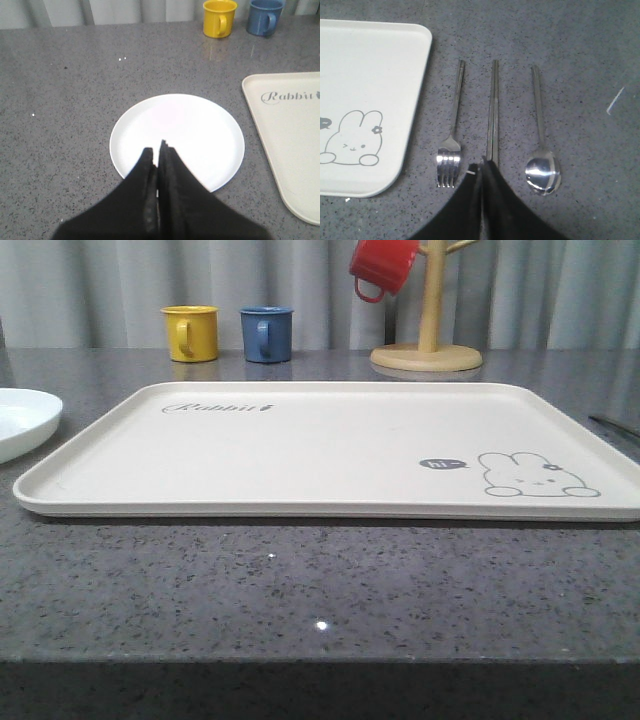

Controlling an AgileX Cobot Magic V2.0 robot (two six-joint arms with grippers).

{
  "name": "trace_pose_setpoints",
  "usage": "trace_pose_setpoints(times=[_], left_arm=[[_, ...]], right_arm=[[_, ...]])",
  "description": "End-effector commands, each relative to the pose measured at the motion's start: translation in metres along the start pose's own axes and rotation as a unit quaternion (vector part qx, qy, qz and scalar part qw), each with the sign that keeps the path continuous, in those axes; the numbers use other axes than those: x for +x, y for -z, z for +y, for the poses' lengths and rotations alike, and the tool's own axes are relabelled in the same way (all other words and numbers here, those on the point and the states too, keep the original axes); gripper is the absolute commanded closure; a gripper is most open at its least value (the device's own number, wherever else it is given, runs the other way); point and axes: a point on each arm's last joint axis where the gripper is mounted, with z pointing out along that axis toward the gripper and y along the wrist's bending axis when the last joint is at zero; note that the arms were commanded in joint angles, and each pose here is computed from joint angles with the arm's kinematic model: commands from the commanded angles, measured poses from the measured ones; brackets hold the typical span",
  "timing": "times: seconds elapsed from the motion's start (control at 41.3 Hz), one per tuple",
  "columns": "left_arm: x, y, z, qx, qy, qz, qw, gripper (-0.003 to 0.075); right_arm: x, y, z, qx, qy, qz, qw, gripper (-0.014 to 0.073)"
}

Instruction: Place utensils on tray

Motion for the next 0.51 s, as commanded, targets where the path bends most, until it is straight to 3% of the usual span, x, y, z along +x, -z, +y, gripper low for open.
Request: trace_pose_setpoints(times=[0.0, 0.048, 0.121, 0.194, 0.242, 0.484], left_arm=[[-0.014, -0.005, 0.001, -0.001, 0.0, -0.023, 1.0, 0.0683], [-0.013, -0.009, 0.0, 0.0, 0.0, -0.009, 1.0, 0.0617], [-0.012, -0.016, 0.0, 0.0, -0.002, 0.01, 1.0, 0.0445], [-0.012, -0.023, 0.0, 0.001, -0.002, 0.023, 1.0, 0.0304], [-0.012, -0.028, 0.0, 0.002, -0.003, 0.035, 0.999, 0.0252], [-0.023, -0.062, 0.001, 0.004, -0.007, 0.15, 0.989, 0.0247]], right_arm=[[-0.012, 0.0, 0.0, 0.004, 0.001, -0.033, 0.999, 0.0342], [-0.012, 0.0, 0.0, 0.004, 0.001, -0.033, 0.999, 0.0257], [-0.012, 0.0, 0.0, 0.004, 0.001, -0.033, 0.999, 0.0165], [-0.012, 0.0, 0.0, 0.004, 0.001, -0.032, 0.999, 0.015], [-0.012, 0.0, 0.0, 0.004, 0.001, -0.032, 0.999, 0.0155], [-0.012, 0.0, 0.0, 0.004, 0.001, -0.032, 0.999, 0.0155]])
